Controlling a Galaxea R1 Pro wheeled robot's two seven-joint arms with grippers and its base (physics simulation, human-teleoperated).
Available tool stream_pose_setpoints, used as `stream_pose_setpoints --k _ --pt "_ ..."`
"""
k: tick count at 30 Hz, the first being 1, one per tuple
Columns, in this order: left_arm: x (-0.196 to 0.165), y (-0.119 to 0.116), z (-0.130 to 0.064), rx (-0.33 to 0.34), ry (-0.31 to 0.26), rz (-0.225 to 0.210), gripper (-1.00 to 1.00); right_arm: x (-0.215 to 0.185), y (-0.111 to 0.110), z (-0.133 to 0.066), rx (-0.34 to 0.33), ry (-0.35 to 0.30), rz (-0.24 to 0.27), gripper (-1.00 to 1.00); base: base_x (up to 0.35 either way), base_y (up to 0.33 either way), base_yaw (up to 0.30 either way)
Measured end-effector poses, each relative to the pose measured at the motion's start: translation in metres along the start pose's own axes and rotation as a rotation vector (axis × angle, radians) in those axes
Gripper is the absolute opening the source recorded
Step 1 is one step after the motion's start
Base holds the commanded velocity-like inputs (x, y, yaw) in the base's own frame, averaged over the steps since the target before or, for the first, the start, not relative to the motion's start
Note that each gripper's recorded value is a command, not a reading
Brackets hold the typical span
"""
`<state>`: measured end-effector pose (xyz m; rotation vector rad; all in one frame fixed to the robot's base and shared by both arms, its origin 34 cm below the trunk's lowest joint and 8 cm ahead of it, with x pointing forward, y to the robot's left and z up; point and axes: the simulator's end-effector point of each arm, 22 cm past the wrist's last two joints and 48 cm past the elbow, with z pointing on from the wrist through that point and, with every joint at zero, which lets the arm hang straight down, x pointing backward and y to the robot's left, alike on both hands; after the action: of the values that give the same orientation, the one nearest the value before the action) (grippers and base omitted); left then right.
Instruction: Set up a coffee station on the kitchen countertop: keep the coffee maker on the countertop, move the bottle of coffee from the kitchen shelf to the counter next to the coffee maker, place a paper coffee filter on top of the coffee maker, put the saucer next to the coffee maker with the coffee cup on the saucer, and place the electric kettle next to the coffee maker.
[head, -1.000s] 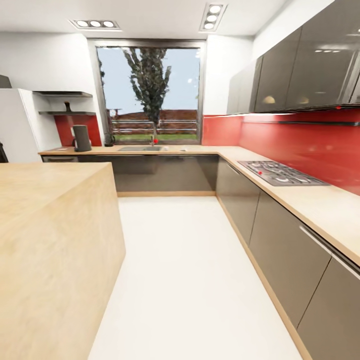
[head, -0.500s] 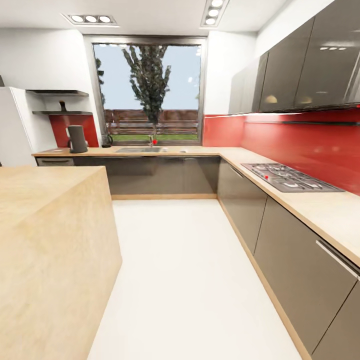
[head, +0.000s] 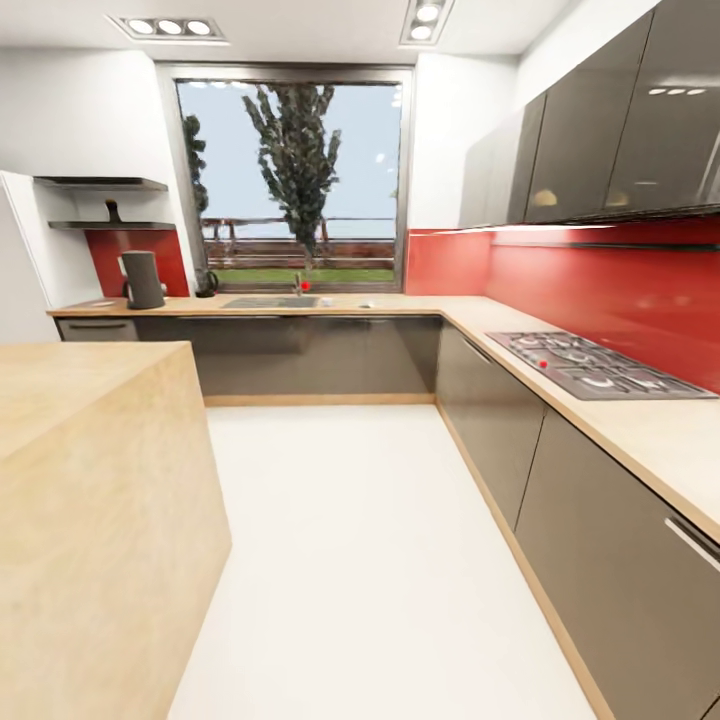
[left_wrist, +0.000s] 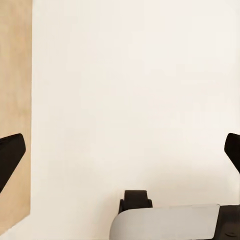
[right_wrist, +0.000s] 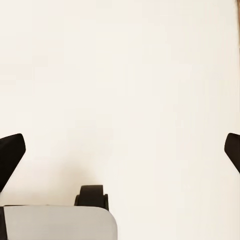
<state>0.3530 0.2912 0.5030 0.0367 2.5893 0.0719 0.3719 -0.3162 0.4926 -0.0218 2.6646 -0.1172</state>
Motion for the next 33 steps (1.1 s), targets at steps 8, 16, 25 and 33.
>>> stream_pose_setpoints --k 8,16,25,33 --pt "-0.016 0.002 0.000 -0.003 -0.041 0.001 1.00 -0.029 0.000 -0.002 0.001 -0.130 0.012 1.00 0.326 -0.022 0.000" --pt "-0.023 0.003 0.000 -0.005 -0.081 -0.002 1.00 -0.033 0.000 -0.003 0.002 -0.152 0.011 1.00 0.324 -0.090 0.000" --pt "-0.023 0.003 -0.001 -0.006 -0.084 -0.004 1.00 -0.032 -0.001 -0.003 0.002 -0.152 0.008 1.00 0.323 -0.078 0.000" --pt "-0.023 0.003 -0.001 -0.006 -0.084 -0.004 1.00 -0.012 0.000 -0.003 0.000 -0.139 0.001 1.00 0.323 -0.018 0.000"
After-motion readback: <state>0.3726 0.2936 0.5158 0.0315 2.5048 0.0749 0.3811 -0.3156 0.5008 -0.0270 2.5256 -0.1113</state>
